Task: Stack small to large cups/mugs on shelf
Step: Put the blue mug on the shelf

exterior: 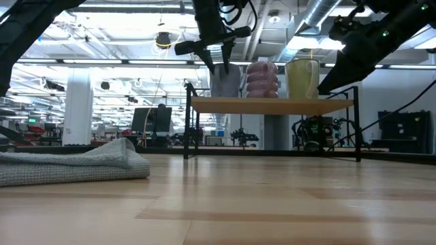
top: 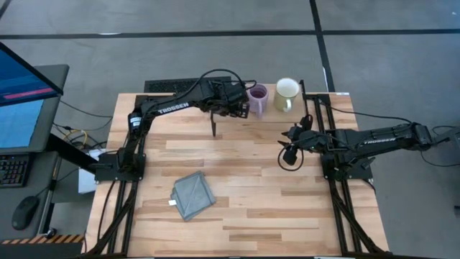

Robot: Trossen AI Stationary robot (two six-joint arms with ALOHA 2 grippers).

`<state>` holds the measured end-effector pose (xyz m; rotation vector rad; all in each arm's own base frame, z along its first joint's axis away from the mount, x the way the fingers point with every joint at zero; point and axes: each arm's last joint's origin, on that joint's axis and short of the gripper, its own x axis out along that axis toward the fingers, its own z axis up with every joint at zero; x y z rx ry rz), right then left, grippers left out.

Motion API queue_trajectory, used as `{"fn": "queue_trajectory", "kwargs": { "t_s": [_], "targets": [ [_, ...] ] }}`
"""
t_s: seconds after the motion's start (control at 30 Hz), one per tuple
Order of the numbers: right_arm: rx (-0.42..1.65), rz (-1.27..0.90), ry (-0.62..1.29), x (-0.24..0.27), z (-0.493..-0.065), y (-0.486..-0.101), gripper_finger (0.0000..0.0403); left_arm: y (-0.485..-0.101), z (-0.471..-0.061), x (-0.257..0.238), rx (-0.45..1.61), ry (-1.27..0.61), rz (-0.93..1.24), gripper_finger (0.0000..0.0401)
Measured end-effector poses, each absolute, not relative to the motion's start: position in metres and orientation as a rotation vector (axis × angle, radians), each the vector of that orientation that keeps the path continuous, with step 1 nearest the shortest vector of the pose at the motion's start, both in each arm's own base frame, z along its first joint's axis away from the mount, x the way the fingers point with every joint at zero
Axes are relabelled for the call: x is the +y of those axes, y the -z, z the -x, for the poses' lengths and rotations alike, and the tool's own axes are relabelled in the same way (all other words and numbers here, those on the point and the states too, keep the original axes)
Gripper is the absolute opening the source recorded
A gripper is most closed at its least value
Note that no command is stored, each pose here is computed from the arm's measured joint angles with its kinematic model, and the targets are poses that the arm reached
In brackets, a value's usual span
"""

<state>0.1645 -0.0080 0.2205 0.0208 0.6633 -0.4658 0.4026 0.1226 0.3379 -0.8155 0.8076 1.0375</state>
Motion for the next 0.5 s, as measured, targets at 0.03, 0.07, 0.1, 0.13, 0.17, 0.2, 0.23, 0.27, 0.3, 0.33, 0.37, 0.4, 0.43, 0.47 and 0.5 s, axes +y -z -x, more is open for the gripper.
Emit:
{"fn": "queue_trajectory", "kwargs": {
  "t_s": [0.03,0.07,0.1,0.13,0.17,0.2,0.23,0.27,0.3,0.33,0.37,0.4,0.43,0.47,0.5],
  "targets": [
    [0.664,-0.021,0.466,-0.0080,-0.1646,-0.2204,0.0193,-0.3378,-0.4026,0.1225,0.809,-1.034,0.825,0.0135],
    [0.663,-0.021,0.466,-0.0080,-0.1645,-0.2205,0.0193,-0.3377,-0.4027,0.1223,0.812,-1.027,0.834,0.0138],
    [0.663,-0.021,0.466,-0.0080,-0.1645,-0.2205,0.0193,-0.3377,-0.4028,0.1221,0.814,-1.023,0.841,0.0141],
    [0.663,-0.021,0.466,-0.0081,-0.1645,-0.2205,0.0193,-0.3377,-0.4029,0.1219,0.815,-1.020,0.844,0.0143],
    [0.663,-0.021,0.466,-0.0080,-0.1645,-0.2205,0.0193,-0.3377,-0.4029,0.1218,0.815,-1.020,0.845,0.0145],
    [0.663,-0.020,0.465,-0.0080,-0.1645,-0.2205,0.0193,-0.3377,-0.4029,0.1218,0.815,-1.019,0.846,0.0147],
    [0.664,-0.020,0.466,-0.0080,-0.1645,-0.2205,0.0193,-0.3376,-0.4030,0.1217,0.817,-1.017,0.849,0.0149],
    [0.664,-0.020,0.465,-0.0080,-0.1645,-0.2205,0.0193,-0.3376,-0.4030,0.1216,0.820,-1.010,0.854,0.0151],
    [0.663,-0.020,0.465,-0.0080,-0.1645,-0.2205,0.0193,-0.3375,-0.4031,0.1215,0.823,-1.006,0.859,0.0152],
    [0.663,-0.020,0.465,-0.0080,-0.1645,-0.2205,0.0193,-0.3375,-0.4031,0.1213,0.825,-1.002,0.862,0.0153],
    [0.664,-0.020,0.466,-0.0081,-0.1645,-0.2204,0.0193,-0.3374,-0.4033,0.1211,0.829,-0.995,0.869,0.0154],
    [0.664,-0.020,0.465,-0.0080,-0.1646,-0.2204,0.0193,-0.3374,-0.4033,0.1209,0.832,-0.989,0.875,0.0155],
    [0.663,-0.020,0.466,-0.0081,-0.1645,-0.2205,0.0193,-0.3374,-0.4033,0.1208,0.833,-0.987,0.876,0.0156],
    [0.664,-0.020,0.465,-0.0080,-0.1645,-0.2205,0.0193,-0.3374,-0.4034,0.1208,0.833,-0.987,0.876,0.0156],
    [0.664,-0.019,0.465,-0.0080,-0.1646,-0.2205,0.0193,-0.3374,-0.4034,0.1208,0.833,-0.987,0.876,0.0156]
  ]
}}
